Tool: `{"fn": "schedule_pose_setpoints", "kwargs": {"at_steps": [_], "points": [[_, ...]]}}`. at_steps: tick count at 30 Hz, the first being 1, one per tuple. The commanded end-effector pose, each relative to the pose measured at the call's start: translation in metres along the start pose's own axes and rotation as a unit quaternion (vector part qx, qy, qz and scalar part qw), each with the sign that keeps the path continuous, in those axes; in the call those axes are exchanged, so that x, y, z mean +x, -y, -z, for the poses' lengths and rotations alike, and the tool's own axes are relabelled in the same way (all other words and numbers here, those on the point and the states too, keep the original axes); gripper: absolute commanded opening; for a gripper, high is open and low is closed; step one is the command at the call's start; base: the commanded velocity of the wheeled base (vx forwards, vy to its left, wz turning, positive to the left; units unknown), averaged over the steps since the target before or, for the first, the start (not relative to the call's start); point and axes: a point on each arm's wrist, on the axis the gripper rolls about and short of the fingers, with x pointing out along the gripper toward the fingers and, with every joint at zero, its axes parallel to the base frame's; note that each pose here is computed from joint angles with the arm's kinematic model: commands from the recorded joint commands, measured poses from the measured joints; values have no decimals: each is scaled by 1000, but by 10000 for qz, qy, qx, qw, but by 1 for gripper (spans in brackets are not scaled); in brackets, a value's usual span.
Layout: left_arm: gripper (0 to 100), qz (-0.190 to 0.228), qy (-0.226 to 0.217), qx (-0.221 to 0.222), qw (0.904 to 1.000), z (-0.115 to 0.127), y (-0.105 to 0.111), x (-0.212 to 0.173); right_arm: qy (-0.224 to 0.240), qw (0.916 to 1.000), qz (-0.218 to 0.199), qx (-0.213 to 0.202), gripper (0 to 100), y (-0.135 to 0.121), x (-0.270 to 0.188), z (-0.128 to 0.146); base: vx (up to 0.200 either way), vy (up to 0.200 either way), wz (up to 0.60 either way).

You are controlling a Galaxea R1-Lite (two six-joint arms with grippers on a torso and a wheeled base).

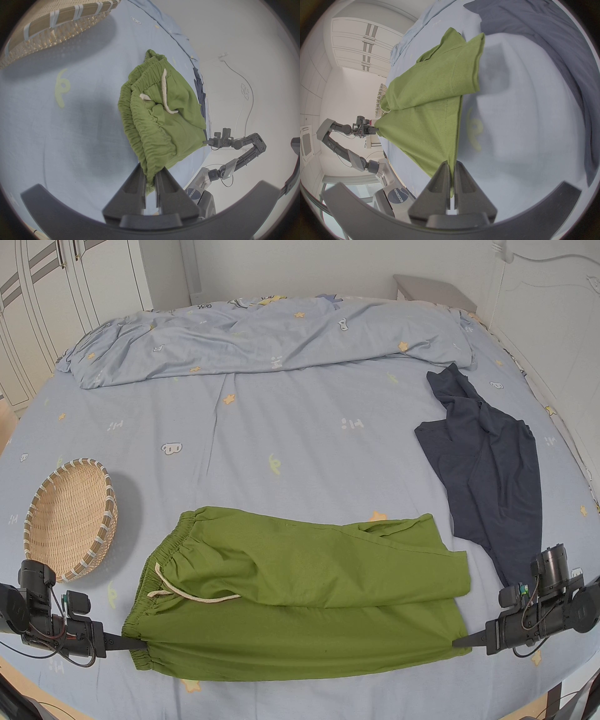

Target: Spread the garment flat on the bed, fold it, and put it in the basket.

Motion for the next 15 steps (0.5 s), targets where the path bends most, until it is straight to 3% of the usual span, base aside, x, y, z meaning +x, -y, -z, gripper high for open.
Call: {"fn": "schedule_pose_setpoints", "kwargs": {"at_steps": [1,15], "points": [[0,48,-159,-56,9998,2,-1,4,-184,9998,-9,58,0,-1,-1,25,0,0,0],[0,52,-333,-185,9993,15,-2,3,-477,9987,-21,158,0,2,7,40,0,0,0]]}}
